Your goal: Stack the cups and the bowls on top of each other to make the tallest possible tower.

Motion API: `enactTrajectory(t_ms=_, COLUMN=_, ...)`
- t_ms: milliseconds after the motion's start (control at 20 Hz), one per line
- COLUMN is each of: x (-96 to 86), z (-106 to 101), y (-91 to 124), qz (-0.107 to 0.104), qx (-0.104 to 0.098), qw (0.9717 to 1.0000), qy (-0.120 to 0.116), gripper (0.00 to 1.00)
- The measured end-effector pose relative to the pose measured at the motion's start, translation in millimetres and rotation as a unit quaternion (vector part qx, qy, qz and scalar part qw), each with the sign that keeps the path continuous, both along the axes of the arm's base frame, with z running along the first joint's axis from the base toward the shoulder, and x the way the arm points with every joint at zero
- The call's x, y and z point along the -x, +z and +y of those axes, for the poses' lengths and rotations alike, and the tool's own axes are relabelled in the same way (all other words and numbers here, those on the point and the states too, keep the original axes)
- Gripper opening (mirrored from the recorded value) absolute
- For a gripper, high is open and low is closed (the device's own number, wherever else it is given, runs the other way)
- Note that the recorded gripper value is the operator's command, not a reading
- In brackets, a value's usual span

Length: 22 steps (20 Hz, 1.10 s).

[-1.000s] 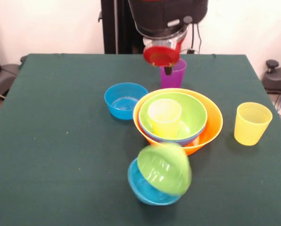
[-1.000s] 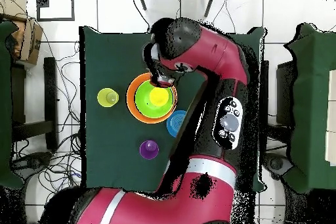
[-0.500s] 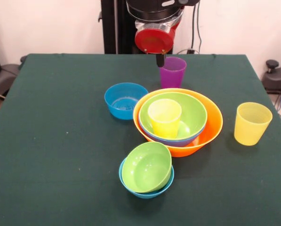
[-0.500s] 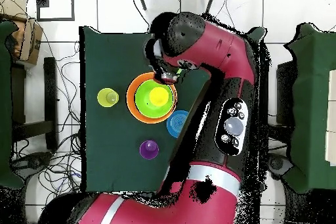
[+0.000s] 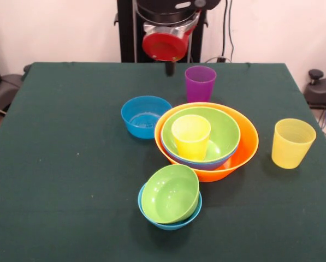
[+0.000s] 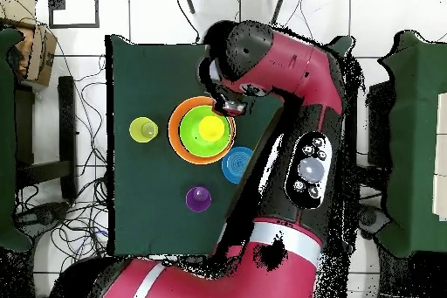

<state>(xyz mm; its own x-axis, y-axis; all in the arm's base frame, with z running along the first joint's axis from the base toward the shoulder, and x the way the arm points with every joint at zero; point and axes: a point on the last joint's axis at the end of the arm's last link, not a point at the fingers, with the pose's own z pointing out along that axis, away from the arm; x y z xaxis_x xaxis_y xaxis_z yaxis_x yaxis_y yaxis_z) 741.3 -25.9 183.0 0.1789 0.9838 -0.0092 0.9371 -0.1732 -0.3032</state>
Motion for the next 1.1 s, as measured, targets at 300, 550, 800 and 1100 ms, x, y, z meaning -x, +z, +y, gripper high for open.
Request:
enactTrajectory(t_ms=300, x=0.9, z=-21, y=-14, qz=-0.027, qx=0.048, qw=0.9983, qy=0.017, gripper=0.00)
enactTrajectory(t_ms=550, x=0.5, z=-46, y=-39, qz=-0.053, qx=0.098, qw=0.9930, qy=0.037, gripper=0.00)
enactTrajectory(t_ms=800, x=-4.4, z=-63, y=-62, qz=-0.059, qx=0.126, qw=0.9891, qy=0.048, gripper=0.00)
enactTrajectory(t_ms=1100, x=-23.2, z=-70, y=-90, qz=-0.061, qx=0.143, qw=0.9858, qy=0.063, gripper=0.00)
